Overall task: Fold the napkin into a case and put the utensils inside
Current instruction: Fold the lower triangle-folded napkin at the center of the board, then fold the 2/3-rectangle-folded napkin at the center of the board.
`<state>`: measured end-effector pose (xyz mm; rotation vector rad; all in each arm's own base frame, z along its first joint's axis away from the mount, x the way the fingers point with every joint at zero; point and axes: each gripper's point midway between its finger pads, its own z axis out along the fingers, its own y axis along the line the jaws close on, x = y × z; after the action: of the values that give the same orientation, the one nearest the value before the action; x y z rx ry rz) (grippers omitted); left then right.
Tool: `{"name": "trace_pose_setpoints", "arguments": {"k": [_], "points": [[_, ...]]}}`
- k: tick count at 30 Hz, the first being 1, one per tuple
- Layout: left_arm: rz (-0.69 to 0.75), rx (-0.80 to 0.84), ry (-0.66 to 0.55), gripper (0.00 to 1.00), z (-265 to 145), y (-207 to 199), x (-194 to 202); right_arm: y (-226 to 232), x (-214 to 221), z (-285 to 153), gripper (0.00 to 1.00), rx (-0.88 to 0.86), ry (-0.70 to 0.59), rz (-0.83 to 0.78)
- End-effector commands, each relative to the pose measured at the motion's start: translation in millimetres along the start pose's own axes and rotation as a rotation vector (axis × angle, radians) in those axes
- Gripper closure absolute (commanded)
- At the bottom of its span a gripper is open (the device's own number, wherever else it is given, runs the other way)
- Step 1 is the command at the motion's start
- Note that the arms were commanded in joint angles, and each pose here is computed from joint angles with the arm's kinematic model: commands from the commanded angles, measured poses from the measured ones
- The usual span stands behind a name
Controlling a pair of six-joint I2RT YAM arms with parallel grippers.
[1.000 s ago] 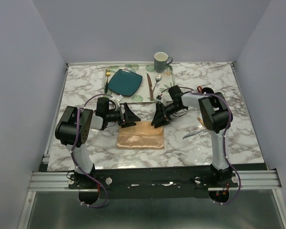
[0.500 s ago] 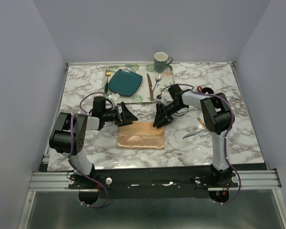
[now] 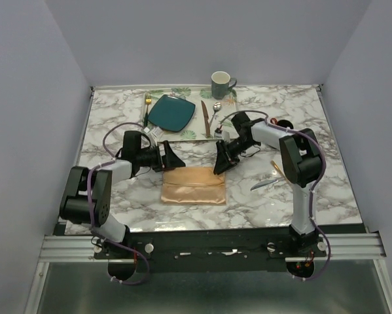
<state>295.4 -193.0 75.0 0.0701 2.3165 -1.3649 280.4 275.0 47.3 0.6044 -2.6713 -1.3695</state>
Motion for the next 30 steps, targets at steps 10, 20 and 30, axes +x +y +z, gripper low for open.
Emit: {"name": "trace_pose_setpoints", "arguments": {"k": [10, 20, 30], "points": [[1.291, -0.312, 0.072, 0.27, -50, -47, 52, 33, 10, -6, 0.66, 0.09, -0.019, -0.125], [1.66, -0.27, 0.236, 0.35, -30, -35, 105, 28, -5, 34, 0.65, 0.138, 0.014, -0.138], [1.768, -0.211, 0.371, 0.37, -10, -13, 136, 3, -5, 53, 0.65, 0.203, 0.049, -0.131]]}}
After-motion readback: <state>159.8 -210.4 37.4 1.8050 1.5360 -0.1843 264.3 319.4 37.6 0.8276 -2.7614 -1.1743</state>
